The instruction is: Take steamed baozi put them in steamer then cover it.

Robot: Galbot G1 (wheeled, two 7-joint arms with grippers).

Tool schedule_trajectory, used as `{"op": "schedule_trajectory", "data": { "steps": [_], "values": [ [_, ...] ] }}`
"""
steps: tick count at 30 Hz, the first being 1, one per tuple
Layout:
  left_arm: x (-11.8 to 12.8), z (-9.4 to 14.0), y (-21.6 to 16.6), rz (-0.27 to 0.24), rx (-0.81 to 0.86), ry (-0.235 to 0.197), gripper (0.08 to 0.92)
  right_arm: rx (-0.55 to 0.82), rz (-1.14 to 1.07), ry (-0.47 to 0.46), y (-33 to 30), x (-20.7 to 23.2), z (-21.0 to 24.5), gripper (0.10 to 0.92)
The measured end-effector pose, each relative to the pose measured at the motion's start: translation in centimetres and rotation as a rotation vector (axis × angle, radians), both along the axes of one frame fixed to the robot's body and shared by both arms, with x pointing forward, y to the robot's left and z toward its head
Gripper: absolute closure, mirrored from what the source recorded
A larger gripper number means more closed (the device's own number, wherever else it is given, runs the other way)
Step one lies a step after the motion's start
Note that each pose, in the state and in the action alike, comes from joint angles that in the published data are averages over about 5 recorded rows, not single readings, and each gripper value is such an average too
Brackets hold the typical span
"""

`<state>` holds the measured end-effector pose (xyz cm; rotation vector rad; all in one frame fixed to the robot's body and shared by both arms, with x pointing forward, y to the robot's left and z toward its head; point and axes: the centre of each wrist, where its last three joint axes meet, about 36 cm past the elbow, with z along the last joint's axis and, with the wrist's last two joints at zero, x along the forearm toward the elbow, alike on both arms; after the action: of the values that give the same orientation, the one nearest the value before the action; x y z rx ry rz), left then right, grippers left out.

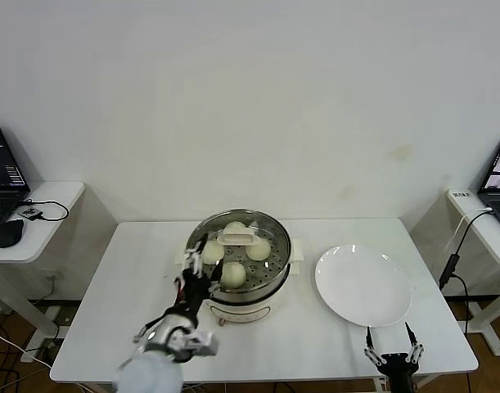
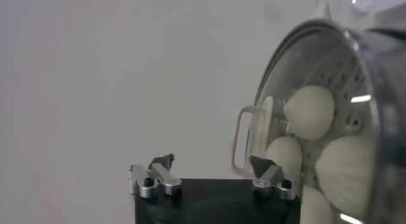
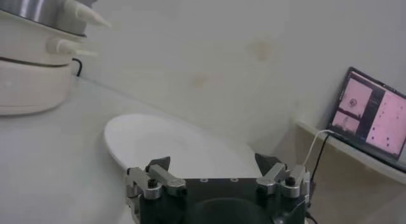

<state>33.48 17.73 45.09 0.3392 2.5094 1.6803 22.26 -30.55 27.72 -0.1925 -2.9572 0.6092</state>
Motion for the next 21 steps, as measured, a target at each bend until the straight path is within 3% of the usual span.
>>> {"op": "schedule_trajectory", "data": {
  "steps": [8,14,21],
  "values": [
    [-3.7,-2.3,4.6,0.016,-0.460,0.087,0.177,0.020,0.029,0.005,0.2,-0.6,-0.1,0.199],
    [-6.0,-4.6,6.9,0.089,-0.772,0.141,0.177,0.047,0.064,0.020,0.4,-1.2,0.1,0.200],
    [-8.2,-7.2,8.9,0.201,-0.981,0.173,0.177,0.090,0.103,0.043,1.2,-2.2,0.8,0.200]
  ]
}}
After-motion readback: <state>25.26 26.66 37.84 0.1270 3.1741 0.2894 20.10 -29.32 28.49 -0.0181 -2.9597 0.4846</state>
